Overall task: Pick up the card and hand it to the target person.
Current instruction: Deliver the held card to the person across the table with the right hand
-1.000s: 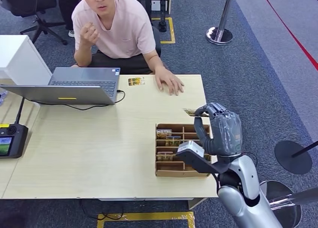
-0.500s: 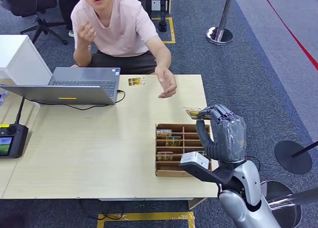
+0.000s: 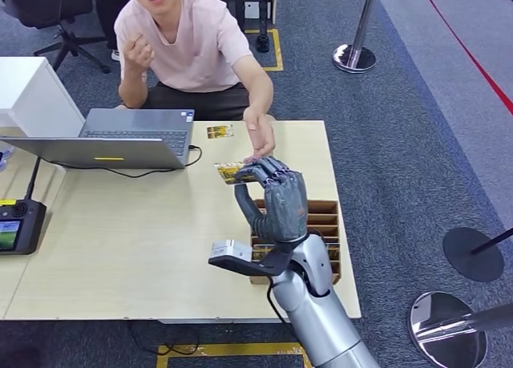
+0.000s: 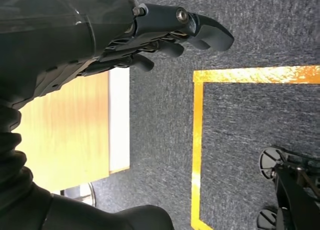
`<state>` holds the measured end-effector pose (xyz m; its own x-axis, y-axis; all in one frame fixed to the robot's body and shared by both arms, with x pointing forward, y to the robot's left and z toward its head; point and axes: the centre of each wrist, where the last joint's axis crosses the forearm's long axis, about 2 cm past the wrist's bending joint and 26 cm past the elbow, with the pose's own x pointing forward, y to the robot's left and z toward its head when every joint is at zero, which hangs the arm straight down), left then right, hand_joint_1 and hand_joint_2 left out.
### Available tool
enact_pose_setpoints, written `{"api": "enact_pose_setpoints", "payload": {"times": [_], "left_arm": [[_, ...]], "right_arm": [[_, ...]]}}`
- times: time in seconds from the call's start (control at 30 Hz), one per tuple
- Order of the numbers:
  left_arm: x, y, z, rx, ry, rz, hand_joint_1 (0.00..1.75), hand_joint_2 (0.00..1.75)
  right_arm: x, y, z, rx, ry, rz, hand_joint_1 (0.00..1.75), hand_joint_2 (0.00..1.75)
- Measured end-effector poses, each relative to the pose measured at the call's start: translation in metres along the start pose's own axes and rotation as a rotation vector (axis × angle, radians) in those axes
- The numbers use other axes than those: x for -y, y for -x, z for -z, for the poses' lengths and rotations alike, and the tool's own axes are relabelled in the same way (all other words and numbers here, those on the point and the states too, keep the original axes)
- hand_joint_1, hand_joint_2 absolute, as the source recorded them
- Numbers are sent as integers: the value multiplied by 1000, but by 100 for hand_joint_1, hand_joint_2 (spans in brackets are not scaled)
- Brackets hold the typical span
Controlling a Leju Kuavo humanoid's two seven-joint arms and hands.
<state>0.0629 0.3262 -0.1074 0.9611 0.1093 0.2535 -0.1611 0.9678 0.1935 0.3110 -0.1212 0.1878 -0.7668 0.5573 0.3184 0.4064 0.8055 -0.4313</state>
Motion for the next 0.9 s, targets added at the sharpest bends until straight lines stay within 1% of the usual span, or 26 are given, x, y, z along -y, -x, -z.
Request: {"api": "enact_pose_setpoints", "payload": {"times": [0.23,0.5,0.67,0.8,0.9], "left_arm": [[1,-1,0,-9,6,23,0,175],[2,-2,0,5,17,57,0,175],[2,-2,0,4,20,67,0,175],[2,-2,0,1,25,75,0,175],[2,-2,0,11,29,78,0,175]], "right_arm": [[-22,7,17,-116,-51,19,127,175],[-39,10,20,-215,-116,27,127,175],[-49,9,17,-284,-153,35,127,175],[-53,11,11,-338,-189,29,0,175],[-56,13,7,-363,-210,27,0,175]]}}
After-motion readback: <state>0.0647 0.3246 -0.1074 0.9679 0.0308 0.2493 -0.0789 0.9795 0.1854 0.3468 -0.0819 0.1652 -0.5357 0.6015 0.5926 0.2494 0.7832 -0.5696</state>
